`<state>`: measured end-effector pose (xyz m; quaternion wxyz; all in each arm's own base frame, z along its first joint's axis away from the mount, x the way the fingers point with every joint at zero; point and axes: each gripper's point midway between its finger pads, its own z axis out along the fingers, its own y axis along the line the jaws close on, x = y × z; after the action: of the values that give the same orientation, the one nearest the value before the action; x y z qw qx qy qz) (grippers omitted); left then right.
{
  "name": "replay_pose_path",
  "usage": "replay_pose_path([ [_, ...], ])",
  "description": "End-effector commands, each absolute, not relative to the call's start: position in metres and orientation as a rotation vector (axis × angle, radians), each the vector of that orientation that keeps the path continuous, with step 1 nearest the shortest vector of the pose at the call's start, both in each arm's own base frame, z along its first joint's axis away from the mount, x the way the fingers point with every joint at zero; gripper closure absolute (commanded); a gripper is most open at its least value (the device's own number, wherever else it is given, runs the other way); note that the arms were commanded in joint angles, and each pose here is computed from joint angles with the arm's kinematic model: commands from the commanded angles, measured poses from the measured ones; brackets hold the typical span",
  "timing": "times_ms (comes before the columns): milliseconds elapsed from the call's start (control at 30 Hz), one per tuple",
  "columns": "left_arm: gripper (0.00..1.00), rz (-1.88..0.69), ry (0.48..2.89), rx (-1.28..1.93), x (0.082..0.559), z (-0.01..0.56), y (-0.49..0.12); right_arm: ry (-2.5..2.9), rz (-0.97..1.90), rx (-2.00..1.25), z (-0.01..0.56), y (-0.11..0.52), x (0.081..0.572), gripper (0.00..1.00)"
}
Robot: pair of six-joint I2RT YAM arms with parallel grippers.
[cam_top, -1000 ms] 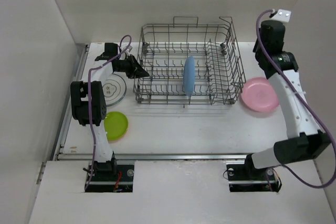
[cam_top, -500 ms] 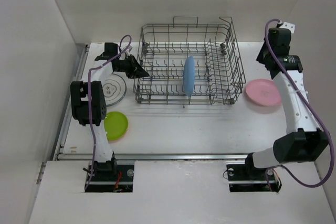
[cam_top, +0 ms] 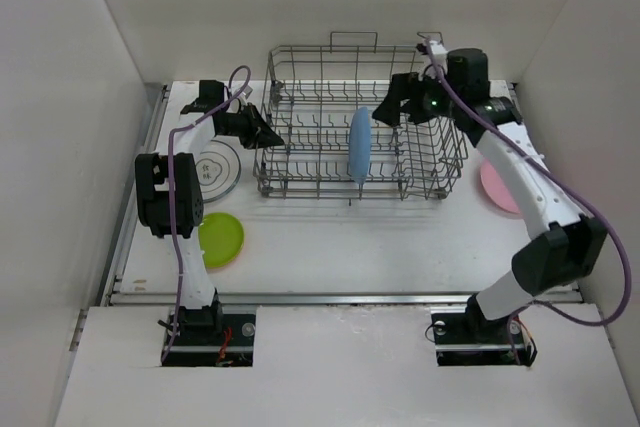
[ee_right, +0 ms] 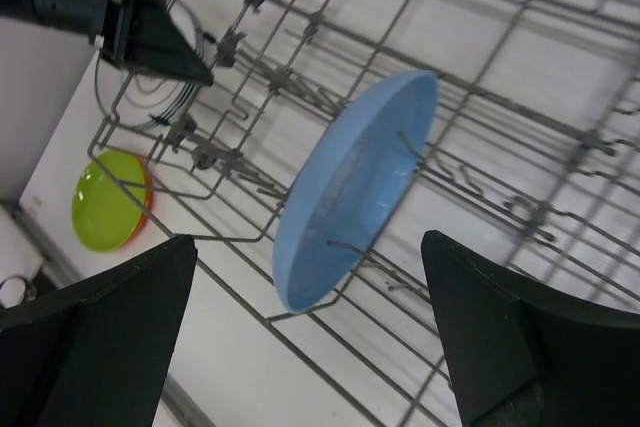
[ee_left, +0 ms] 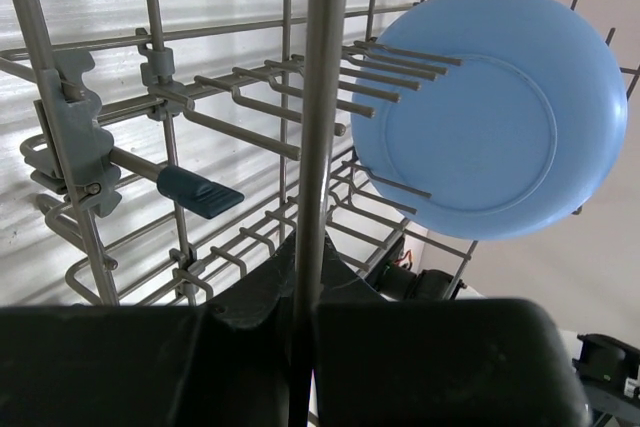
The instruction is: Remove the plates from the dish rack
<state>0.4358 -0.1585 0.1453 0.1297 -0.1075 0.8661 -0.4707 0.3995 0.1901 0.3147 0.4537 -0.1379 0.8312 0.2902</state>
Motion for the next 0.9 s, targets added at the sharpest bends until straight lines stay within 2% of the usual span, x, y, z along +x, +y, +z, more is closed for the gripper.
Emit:
replay_pose_path([
  [0,1.0,-1.338,2.506,-0.338,0.443,0.153,-0.147,2.007,0.899,-0.508,0.304,0.236,0.4,0.0],
  [133,1.0,-1.337,2.506,-0.337,0.443,0.153,-0.147,2.017,0.948,-0.561,0.29,0.265,0.402,0.03],
  [233,1.0,-1.322,2.507,-0.33,0.444,0.154,-0.146,2.045,0.951,-0.575,0.274,0.277,0.407,0.13],
  [300,1.0,-1.322,2.507,-0.33,0.444,0.156,-0.146,2.064,0.931,-0.56,0.266,0.277,0.414,0.38],
  [367,1.0,-1.31,2.509,-0.334,0.445,0.155,-0.145,2.089,0.928,-0.532,0.259,0.277,0.417,0.7],
  [400,1.0,-1.31,2.509,-0.334,0.445,0.155,-0.145,2.081,0.899,-0.516,0.263,0.275,0.422,0.96],
  [433,1.0,-1.31,2.509,-0.334,0.445,0.155,-0.145,2.064,0.882,-0.508,0.271,0.273,0.423,1.0],
  [500,1.0,-1.308,2.515,-0.329,0.443,0.154,-0.145,2.047,0.866,-0.488,0.283,0.27,0.423,1.0],
  [767,1.0,-1.285,2.523,-0.303,0.442,0.153,-0.143,1.698,0.687,-0.33,0.444,0.23,0.416,1.0],
  [867,1.0,-1.281,2.521,-0.291,0.443,0.156,-0.143,1.641,0.596,-0.236,0.474,0.209,0.418,1.0],
])
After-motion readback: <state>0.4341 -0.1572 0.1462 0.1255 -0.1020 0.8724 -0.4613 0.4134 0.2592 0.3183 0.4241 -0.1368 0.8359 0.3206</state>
